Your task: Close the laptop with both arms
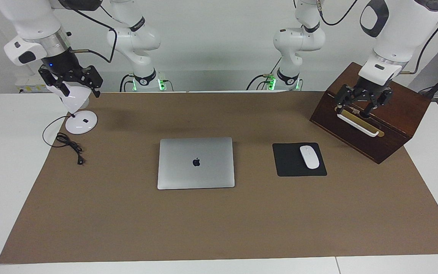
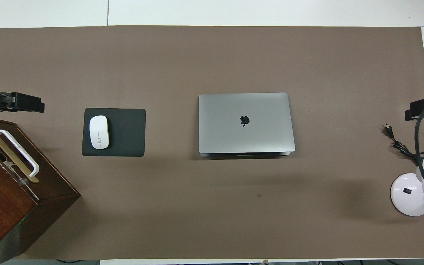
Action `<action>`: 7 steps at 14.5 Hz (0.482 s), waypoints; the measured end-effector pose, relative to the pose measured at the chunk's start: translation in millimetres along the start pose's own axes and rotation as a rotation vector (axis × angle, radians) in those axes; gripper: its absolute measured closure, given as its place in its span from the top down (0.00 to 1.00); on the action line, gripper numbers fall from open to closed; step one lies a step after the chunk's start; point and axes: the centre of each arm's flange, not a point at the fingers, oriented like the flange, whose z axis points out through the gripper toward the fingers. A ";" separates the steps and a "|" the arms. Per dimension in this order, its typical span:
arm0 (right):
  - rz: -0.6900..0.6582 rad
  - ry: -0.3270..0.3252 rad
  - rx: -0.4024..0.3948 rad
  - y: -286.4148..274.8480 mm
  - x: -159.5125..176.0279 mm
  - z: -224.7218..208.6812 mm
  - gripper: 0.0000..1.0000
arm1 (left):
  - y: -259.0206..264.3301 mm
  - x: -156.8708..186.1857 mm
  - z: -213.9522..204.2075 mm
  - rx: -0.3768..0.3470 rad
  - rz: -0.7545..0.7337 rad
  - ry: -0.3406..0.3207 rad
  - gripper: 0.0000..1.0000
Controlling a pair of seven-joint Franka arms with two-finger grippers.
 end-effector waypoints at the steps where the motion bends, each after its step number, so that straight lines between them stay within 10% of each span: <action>1: 0.000 -0.001 0.000 0.0 0.2 1.2 1.00 | 0.0 0.5 1.0 0.000 0.000 -0.002 1.00; 7: 0.000 -0.008 0.000 -0.2 1.9 16.0 1.00 | 0.1 2.4 4.0 0.000 0.000 -0.006 1.00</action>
